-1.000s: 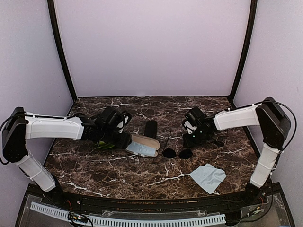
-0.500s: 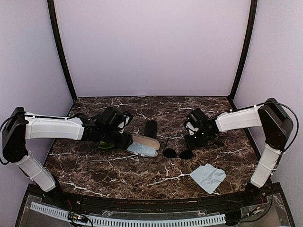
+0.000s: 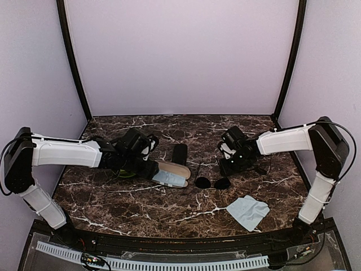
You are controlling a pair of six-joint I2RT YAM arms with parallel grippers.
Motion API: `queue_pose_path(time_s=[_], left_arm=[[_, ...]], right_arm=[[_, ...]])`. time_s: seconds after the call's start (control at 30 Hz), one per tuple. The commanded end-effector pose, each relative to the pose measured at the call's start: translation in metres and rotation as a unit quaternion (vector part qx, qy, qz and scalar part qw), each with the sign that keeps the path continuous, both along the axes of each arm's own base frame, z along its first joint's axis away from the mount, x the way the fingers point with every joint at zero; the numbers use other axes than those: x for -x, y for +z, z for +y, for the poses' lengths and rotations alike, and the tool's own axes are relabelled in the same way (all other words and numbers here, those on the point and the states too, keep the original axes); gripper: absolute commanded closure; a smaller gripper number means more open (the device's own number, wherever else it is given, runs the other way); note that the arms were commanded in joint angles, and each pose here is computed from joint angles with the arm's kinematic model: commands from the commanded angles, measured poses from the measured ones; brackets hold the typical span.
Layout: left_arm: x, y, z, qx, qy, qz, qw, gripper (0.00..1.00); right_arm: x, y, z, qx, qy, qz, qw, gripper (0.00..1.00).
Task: Organize the sunglasses
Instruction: Pick up the sunglasses from the center of the board.
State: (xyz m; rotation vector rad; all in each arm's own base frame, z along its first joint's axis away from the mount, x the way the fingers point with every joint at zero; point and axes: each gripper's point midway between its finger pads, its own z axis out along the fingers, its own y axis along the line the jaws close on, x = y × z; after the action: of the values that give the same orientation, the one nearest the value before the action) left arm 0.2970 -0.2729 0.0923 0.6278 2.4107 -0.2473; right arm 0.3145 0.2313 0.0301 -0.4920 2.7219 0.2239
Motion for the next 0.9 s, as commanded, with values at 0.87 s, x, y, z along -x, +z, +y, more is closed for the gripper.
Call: queue_pose_path(time_s=[0.87], left_arm=[[0.000,0.005,-0.001,0.001,0.003,-0.009,1.000,0.36]], right_arm=[[0.012,-0.006,-0.013,-0.004,-0.027,0.006,1.000,0.93]])
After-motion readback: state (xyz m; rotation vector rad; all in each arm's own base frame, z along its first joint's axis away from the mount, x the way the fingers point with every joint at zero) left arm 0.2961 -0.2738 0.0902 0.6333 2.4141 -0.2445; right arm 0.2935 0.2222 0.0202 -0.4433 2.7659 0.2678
